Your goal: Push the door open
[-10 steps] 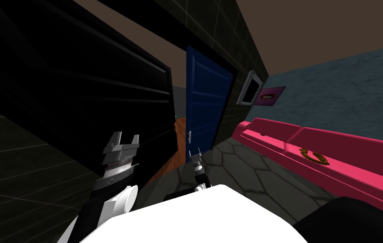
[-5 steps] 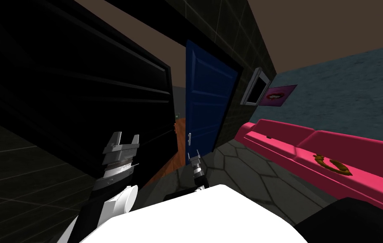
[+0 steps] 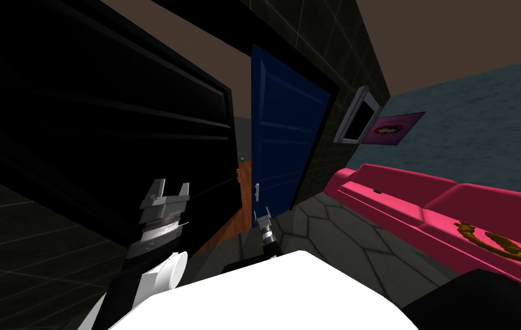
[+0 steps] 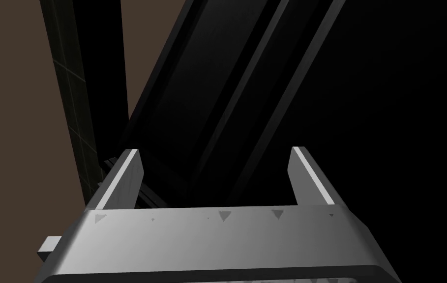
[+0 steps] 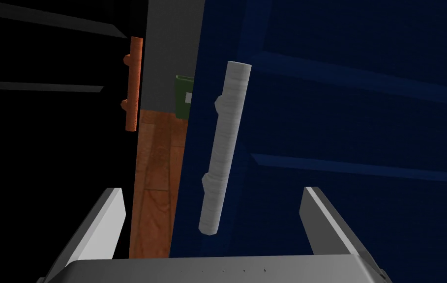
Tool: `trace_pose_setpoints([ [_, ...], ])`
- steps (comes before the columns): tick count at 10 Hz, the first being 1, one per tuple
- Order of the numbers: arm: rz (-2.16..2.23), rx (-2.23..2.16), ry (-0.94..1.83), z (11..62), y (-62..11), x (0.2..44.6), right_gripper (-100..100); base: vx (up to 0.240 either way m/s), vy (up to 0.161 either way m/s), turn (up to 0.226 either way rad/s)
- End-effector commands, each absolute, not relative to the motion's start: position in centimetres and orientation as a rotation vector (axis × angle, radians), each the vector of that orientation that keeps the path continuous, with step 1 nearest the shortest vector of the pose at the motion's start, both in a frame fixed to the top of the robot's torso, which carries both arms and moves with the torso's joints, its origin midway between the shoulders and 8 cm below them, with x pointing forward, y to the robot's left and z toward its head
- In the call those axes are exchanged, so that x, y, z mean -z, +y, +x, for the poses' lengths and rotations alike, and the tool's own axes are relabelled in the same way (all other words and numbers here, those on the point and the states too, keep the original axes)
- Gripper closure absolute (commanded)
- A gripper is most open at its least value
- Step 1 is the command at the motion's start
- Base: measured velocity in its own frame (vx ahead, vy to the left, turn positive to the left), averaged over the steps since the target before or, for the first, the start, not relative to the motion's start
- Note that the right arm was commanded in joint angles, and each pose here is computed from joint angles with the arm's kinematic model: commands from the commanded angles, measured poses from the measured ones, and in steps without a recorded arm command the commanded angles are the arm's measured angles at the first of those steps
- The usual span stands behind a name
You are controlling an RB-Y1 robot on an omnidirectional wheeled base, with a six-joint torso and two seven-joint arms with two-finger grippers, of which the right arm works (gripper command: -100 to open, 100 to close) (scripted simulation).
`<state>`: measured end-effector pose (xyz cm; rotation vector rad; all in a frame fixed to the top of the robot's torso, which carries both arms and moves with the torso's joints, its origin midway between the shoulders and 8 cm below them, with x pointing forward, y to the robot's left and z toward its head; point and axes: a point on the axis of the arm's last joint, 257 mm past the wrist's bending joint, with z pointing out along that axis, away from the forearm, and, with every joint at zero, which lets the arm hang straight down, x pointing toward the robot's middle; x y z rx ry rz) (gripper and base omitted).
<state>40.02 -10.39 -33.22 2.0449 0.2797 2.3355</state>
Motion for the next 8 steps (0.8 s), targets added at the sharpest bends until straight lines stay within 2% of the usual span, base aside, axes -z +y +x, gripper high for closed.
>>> trace_pose_setpoints([
  [1,2.087,-2.334,0.265,39.9,-9.9,34.2,-100,0.112,-0.08,0.068],
  [6,2.184,-2.322,0.231,39.3,-9.1,36.5,-100,0.065,-0.064,0.053],
  [8,2.253,-2.309,0.205,38.9,-8.6,38.1,-100,0.105,-0.113,0.095],
])
